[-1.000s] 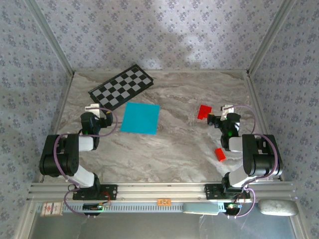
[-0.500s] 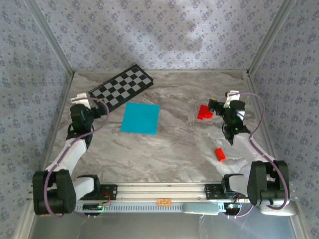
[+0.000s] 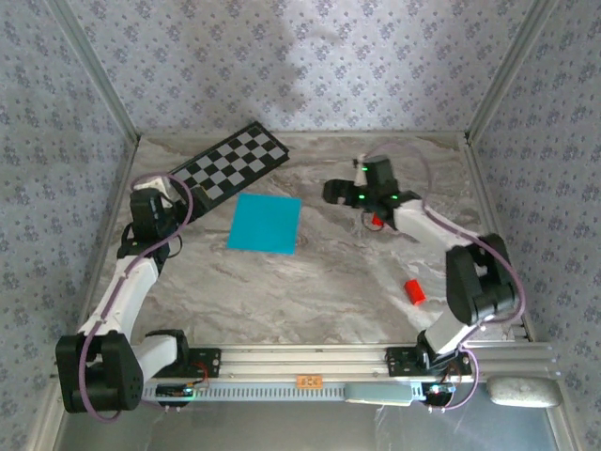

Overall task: Fold a paper plane with a square sheet of paper (pick it up from the middle)
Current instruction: Move the square sheet of paper to the center of the table.

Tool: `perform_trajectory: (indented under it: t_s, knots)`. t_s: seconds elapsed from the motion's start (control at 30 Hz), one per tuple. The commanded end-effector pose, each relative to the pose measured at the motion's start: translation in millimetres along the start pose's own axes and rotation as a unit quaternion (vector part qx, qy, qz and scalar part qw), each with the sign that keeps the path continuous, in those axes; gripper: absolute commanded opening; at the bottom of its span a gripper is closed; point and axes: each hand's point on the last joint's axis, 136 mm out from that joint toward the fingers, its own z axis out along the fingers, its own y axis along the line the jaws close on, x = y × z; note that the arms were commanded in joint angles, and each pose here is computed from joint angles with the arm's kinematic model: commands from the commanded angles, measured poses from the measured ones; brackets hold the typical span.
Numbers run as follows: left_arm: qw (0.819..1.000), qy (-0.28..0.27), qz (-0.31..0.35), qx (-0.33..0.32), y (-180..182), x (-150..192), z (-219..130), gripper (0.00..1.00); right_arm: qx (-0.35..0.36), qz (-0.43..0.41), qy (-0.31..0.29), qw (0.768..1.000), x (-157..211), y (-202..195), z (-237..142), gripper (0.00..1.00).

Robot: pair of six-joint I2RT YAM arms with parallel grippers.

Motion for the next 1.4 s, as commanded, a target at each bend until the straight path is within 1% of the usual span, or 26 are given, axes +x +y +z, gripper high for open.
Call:
perform_trajectory:
  t_s: [0.0, 0.1, 0.23, 0.3, 0.37, 0.5, 0.63, 0.73, 0.83, 0.93, 0.97, 1.1, 1.17, 1.23, 1.3, 1.37]
  knots:
    - [0.999, 0.031, -0.019, 0.012, -2.2, 15.7, 3.2, 1.0, -0.047, 0.021, 0.07, 0.996, 26.2, 47.2, 30.0, 0.93]
    - [0.999, 0.038, -0.02, 0.013, -2.0, 19.8, 5.1, 1.0, -0.059, 0.015, 0.112, 0.992, 52.3, 75.4, 59.5, 0.89]
    - [0.999, 0.046, -0.021, 0.011, -0.7, 23.8, 7.9, 1.0, -0.07, 0.011, 0.163, 0.984, 81.8, 100.8, 89.7, 0.83]
    - [0.998, 0.05, -0.022, 0.01, -0.3, 24.7, 9.5, 1.0, -0.066, 0.012, 0.189, 0.98, 98.3, 104.4, 102.1, 0.79]
    - [0.998, 0.054, -0.022, 0.009, 0.1, 26.1, 11.4, 1.0, -0.065, 0.01, 0.208, 0.976, 109.0, 106.7, 109.9, 0.77]
    - [0.998, 0.06, -0.022, 0.012, -2.2, 26.3, 13.9, 1.0, -0.051, 0.006, 0.232, 0.971, 125.4, 99.1, 119.3, 0.77]
    - [0.997, 0.07, -0.02, 0.015, -5.3, 28.0, 15.6, 1.0, -0.028, 0.001, 0.261, 0.965, 146.1, 83.5, 117.6, 0.76]
    - [0.997, 0.079, -0.017, 0.015, -8.4, 30.3, 15.9, 1.0, -0.009, -0.008, 0.285, 0.958, 166.3, 66.8, 106.0, 0.76]
    - [0.995, 0.096, -0.014, 0.017, -13.0, 35.9, 16.0, 1.0, 0.012, -0.018, 0.307, 0.952, 188.3, 46.5, 83.9, 0.76]
    - [0.993, 0.117, -0.012, 0.017, -19.1, 43.9, 15.8, 1.0, 0.028, -0.017, 0.323, 0.946, 210.2, 28.9, 53.2, 0.76]
    - [0.992, 0.126, -0.014, 0.015, -20.2, 48.0, 16.1, 1.0, 0.035, -0.013, 0.336, 0.941, 223.3, 19.9, 40.3, 0.76]
    - [0.986, 0.164, -0.025, 0.018, -32.5, 67.1, 16.9, 1.0, 0.065, 0.008, 0.354, 0.933, 243.9, -1.6, -10.1, 0.77]
    - [0.982, 0.182, -0.033, 0.018, -40.8, 79.6, 17.8, 1.0, 0.068, 0.026, 0.35, 0.934, 246.2, -4.6, -25.6, 0.77]
    - [0.977, 0.207, -0.04, 0.015, -51.4, 96.5, 18.9, 1.0, 0.053, 0.04, 0.341, 0.938, 241.7, 1.8, -34.3, 0.77]
    - [0.971, 0.235, -0.046, 0.0, -60.2, 115.1, 18.5, 1.0, 0.026, 0.044, 0.315, 0.948, 224.1, 17.0, -40.0, 0.77]
    - [0.964, 0.259, -0.044, -0.024, -68.3, 134.9, 16.7, 1.0, -0.011, 0.048, 0.269, 0.962, 193.5, 35.4, -46.4, 0.79]
